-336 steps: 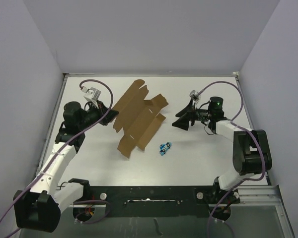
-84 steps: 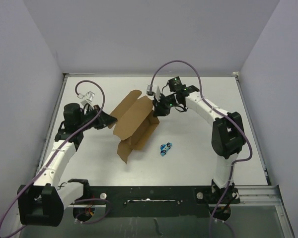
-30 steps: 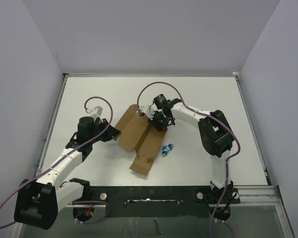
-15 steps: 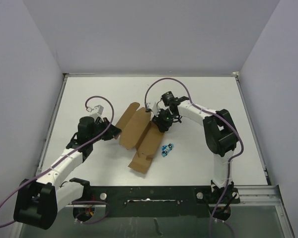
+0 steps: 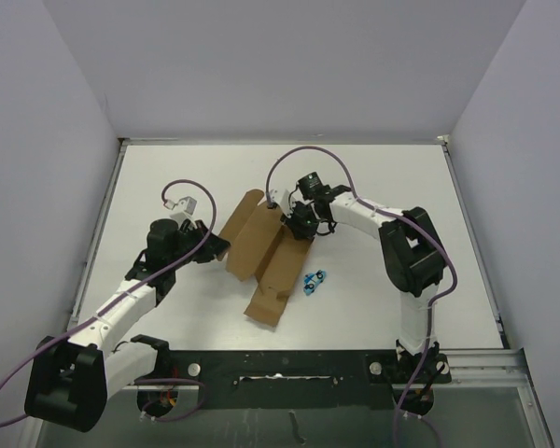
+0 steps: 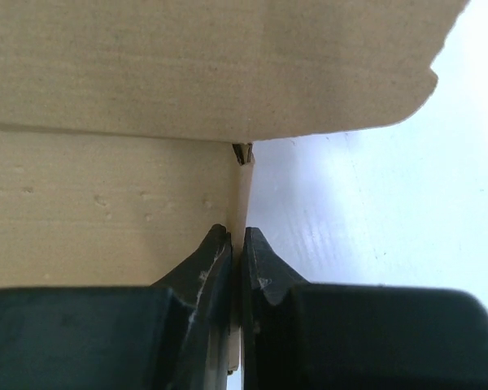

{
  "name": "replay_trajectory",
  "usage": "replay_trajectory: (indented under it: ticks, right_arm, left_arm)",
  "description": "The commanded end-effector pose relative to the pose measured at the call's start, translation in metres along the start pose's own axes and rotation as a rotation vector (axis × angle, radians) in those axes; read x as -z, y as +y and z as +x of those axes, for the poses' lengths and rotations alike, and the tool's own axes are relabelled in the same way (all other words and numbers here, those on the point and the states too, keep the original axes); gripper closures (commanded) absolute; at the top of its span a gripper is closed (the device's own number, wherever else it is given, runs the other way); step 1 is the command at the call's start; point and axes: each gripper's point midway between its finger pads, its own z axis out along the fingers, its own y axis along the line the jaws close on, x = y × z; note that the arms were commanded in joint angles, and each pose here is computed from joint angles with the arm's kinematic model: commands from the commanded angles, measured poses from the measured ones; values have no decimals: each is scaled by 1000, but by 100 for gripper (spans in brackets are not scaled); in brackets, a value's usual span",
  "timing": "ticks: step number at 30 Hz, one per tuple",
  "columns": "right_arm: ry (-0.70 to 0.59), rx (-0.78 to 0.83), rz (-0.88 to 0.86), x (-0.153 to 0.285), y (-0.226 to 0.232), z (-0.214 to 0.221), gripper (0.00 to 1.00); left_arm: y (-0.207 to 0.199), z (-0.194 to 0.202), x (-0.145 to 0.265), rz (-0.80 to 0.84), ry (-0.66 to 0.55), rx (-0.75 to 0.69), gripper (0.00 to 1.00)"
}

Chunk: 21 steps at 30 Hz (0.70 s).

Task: Fold the paper box

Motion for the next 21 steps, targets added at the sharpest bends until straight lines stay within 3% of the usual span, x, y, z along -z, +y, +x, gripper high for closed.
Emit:
replay_trajectory:
  ticks: [1, 17, 21]
  right_arm:
    - [17, 20, 89, -6, -15, 4, 100]
    - [138, 98, 243, -6, -38, 26, 100]
    - [122, 87, 170, -10, -27, 25, 100]
  left_arm:
    - [-15, -13, -2, 61, -47, -52, 100]
    - [-22, -22, 0, 88, -81, -84, 100]
    - [-25, -22, -1, 102, -80, -86, 100]
